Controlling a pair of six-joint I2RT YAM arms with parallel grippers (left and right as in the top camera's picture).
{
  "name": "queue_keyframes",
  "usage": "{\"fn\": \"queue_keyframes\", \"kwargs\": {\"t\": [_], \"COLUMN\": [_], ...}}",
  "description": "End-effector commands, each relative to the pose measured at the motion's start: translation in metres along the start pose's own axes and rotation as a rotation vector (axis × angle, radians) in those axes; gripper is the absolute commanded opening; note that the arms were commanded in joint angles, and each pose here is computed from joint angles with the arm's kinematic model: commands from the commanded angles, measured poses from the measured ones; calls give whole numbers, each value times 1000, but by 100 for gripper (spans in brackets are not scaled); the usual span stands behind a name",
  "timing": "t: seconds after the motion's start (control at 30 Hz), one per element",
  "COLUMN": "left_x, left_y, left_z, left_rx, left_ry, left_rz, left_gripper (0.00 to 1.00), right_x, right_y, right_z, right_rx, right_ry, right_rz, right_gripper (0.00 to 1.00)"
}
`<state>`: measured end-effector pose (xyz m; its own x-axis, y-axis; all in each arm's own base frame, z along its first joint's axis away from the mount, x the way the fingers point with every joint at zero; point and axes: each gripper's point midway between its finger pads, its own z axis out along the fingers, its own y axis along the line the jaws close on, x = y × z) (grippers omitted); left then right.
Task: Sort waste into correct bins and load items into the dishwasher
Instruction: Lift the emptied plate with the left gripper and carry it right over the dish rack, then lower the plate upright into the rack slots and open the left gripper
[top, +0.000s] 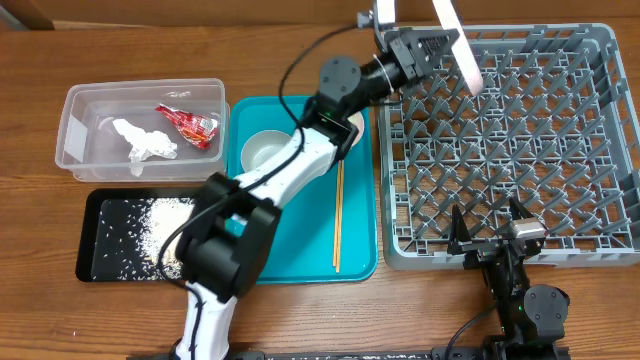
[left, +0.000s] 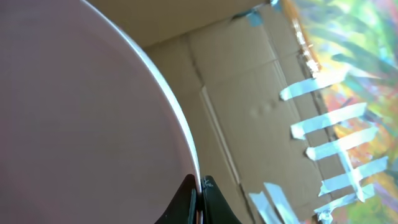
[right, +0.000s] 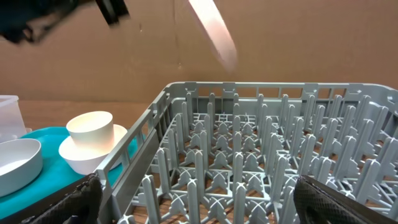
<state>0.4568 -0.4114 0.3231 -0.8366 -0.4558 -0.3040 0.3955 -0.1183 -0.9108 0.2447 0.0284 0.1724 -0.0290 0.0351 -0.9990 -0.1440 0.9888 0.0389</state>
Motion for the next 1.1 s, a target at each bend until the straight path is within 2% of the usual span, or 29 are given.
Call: {"fn": "queue_keyframes", "kwargs": {"t": [0.0,0.13,0.27,0.33,0.57,0.8,0.9,1.0,1.07], "left_x": [20,36,53,58,62,86,87,86,86], "left_y": [-3,0,29,43,48,66,66,66,66], "left_z": [5,5,2,-1,-2,-1,0,0,0], "left_rx": [30,25,-77,-131,-147,-213,-214,-216,-216], "left_ry": [83,164,245,263,278,332,327,324,324], "left_rz": [4,52,39,35,46,75,86,86,86], "left_gripper": [4,4,4,4,4,4,13,35,41], "right_x": [1,1,1,1,1,1,1,1,1], "right_y": [0,0,0,0,0,0,0,0,0], "right_z": [0,0,0,0,0,0,0,0,0], "right_rx": [1,1,1,1,1,1,1,1,1], "right_ry": [-5,-6,-5,-5,-5,-5,-5,-5,-5], "right_rz": [3,3,3,3,3,3,3,3,3], "right_gripper": [100,100,100,100,100,100,100,100,100]}}
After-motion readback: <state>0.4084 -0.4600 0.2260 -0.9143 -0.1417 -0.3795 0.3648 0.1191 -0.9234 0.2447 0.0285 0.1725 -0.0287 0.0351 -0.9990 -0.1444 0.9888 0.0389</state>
